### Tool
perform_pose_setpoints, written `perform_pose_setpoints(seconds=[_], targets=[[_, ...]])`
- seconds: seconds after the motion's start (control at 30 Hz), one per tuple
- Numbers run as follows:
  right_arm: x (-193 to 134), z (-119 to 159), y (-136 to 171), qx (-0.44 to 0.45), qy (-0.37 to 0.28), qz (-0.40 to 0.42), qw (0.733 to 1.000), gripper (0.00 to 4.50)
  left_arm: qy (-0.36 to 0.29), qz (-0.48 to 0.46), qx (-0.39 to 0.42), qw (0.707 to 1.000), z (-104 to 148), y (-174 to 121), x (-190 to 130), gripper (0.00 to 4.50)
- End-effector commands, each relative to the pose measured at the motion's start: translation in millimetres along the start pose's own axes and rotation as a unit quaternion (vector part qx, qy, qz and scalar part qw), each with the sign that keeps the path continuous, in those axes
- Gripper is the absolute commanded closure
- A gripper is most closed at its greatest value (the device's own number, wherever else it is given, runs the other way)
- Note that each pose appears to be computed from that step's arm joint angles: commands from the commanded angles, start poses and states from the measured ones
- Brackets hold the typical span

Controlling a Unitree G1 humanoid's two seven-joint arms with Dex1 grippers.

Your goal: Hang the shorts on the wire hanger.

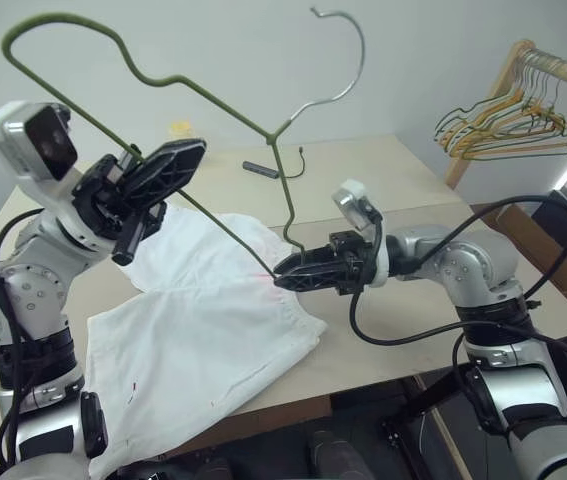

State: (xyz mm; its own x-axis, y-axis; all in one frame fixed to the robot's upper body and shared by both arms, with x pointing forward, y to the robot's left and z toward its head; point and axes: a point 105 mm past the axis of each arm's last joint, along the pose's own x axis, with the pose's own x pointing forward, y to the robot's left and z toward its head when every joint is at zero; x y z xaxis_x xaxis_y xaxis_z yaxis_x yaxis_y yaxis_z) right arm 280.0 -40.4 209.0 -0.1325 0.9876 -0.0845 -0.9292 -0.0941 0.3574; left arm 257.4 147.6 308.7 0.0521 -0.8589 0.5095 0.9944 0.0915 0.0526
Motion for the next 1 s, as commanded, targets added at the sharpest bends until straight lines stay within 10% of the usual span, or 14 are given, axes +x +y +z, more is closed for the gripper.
perform_pose_setpoints(seconds=[0.03,0.17,0.67,0.93,1.0], targets=[[-1,10,5,-0.034,0.003,0.000,0.999,3.43,-0.008,-0.008,0.014,1.000,4,-1,3,4.50],[-1,8,3,-0.033,0.003,-0.005,0.999,4.47,-0.003,-0.008,0.015,1.000,2,1,3,4.50],[1,8,-6,-0.093,-0.016,-0.058,0.994,4.47,-0.001,-0.010,0.026,1.000,-1,2,1,4.50],[-2,7,-14,-0.077,-0.020,-0.064,0.995,2.06,0.002,-0.020,0.027,0.999,-1,0,4,4.50],[-2,6,-16,-0.068,-0.017,-0.063,0.996,2.06,0.003,-0.020,0.026,0.999,-1,0,3,4.50]])
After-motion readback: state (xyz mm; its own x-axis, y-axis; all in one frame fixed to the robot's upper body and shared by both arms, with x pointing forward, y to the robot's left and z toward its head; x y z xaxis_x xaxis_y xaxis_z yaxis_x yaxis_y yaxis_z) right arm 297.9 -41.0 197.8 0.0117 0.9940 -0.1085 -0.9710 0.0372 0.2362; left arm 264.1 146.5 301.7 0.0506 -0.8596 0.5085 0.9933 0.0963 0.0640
